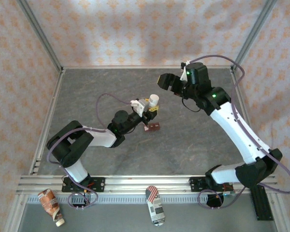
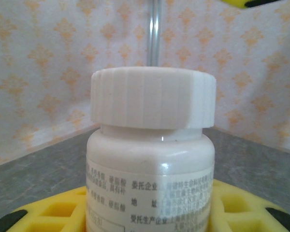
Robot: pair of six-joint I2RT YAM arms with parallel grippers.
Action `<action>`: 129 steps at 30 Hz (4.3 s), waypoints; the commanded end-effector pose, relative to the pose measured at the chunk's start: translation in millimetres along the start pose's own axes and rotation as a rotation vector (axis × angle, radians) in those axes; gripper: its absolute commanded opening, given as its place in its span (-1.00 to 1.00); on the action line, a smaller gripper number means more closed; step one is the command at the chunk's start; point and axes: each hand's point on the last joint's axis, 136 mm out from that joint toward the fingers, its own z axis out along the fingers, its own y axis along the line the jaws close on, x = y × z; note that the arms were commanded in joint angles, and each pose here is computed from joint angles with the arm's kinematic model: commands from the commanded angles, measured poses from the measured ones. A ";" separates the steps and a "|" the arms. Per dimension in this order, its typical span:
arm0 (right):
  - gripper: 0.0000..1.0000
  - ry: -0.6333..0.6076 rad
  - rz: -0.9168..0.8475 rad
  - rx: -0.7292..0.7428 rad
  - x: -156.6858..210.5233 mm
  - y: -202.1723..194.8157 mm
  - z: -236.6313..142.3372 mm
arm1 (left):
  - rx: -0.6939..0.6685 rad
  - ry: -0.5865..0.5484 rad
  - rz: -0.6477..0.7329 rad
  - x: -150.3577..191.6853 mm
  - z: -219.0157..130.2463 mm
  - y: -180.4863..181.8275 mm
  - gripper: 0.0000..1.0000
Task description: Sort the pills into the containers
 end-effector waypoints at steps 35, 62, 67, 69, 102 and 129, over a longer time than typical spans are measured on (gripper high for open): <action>-0.17 0.409 -0.291 -0.073 82.3 8.4 43.1 | 0.374 -0.086 -0.186 -56.6 -9.1 -28.5 -1.00; 0.17 0.095 0.034 0.134 47.8 -12.8 71.3 | -0.090 -0.102 0.036 -32.4 -1.8 1.0 -1.00; 0.40 0.028 0.011 0.094 13.8 -13.1 28.6 | 0.016 -0.106 -0.001 -36.2 -5.7 -3.8 -1.00; 0.41 0.035 -0.028 0.074 7.3 -14.2 15.8 | 0.084 -0.109 -0.029 -40.5 -8.3 -7.0 -1.00; 0.00 0.462 -0.415 -0.079 75.4 6.6 28.1 | 0.457 -0.052 -0.205 -51.1 -17.7 -42.1 -1.00; -0.31 0.316 -0.040 0.152 135.5 -20.7 109.3 | -0.064 -0.122 0.078 -44.3 -6.1 -17.4 -1.00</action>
